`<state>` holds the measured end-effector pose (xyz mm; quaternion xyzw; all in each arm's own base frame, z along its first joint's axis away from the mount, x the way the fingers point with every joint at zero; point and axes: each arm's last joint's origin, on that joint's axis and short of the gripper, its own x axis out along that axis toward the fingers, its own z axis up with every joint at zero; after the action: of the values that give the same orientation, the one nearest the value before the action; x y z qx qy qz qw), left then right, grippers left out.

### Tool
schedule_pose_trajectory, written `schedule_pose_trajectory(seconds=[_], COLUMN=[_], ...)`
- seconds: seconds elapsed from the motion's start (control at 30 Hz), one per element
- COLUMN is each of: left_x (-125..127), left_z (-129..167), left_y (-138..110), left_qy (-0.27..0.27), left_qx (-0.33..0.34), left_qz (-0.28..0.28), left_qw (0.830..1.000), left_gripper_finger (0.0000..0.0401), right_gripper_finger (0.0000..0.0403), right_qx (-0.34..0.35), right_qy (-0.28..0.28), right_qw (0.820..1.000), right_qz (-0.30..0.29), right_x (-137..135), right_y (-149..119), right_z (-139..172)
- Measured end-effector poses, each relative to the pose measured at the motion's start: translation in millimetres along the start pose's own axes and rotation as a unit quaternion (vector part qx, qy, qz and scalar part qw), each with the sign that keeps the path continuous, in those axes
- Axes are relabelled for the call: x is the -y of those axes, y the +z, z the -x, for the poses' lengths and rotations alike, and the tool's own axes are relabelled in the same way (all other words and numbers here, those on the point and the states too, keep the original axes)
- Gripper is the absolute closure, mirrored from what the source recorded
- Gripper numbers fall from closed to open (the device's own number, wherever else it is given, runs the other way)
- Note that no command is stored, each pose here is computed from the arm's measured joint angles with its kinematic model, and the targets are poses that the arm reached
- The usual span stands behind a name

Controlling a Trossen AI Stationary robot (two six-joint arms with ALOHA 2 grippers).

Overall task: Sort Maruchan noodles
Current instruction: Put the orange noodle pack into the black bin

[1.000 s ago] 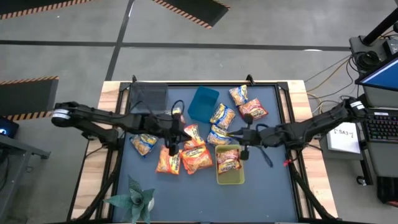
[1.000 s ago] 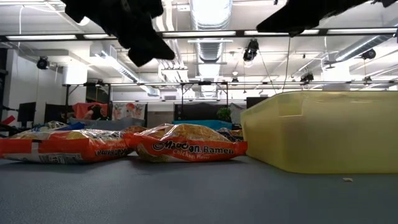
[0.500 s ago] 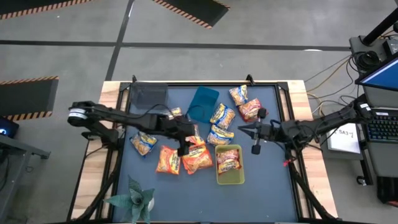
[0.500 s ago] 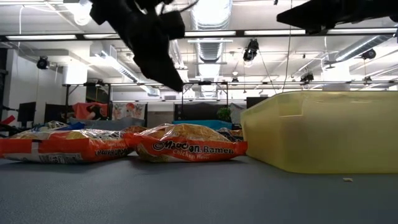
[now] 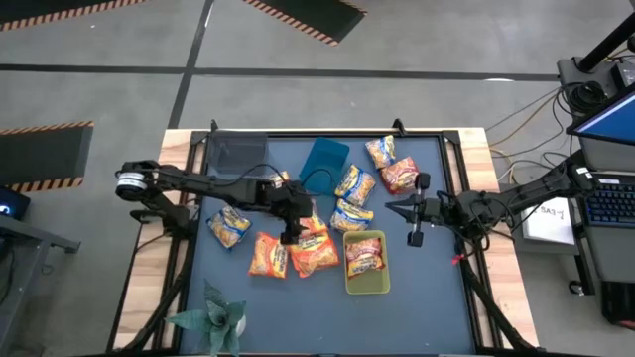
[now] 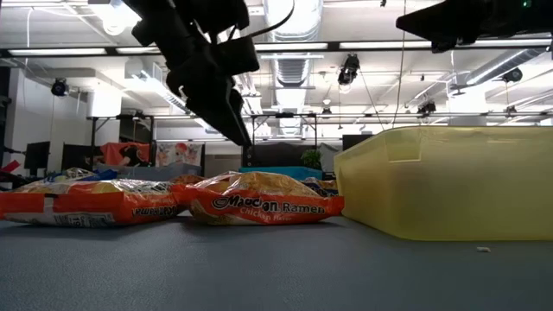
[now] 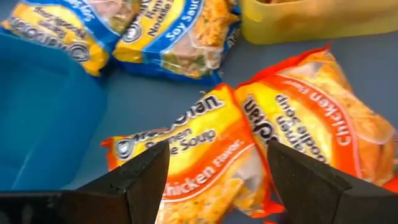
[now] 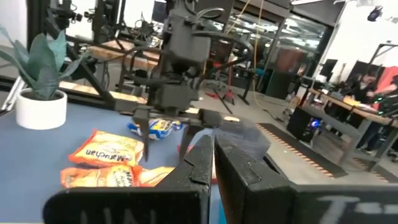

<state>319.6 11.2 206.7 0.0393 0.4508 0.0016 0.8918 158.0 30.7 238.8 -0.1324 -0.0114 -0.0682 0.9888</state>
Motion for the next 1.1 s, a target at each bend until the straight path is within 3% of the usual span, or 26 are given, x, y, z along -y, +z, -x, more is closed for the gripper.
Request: schedule_pose_trajectory(seconds=[0.37,0.83,1.1], left_x=[-31.3,-37.2,-37.3], left_z=[-20.8,-37.0,-55.5], left_y=[-38.9,-71.6,-77.8], left_qy=[0.015,0.025,0.015], left_qx=[0.061,0.147,0.135], left_qz=[0.061,0.149,0.194], left_qw=[0.996,0.978,0.972], left_gripper_finger=[0.0149,0.0149,0.0165], right_gripper_finger=[0.0394,0.0394,0.0394], right_qx=[-0.001,0.004,0.006], right_qy=[0.000,-0.001,-0.002], right_qw=[1.000,1.000,1.000], right_qz=[-0.013,-0.007,-0.004], right_x=[-0.4,-0.1,0.1], right_y=[-3.9,-3.0,-2.5], right_z=[1.7,1.6,1.7])
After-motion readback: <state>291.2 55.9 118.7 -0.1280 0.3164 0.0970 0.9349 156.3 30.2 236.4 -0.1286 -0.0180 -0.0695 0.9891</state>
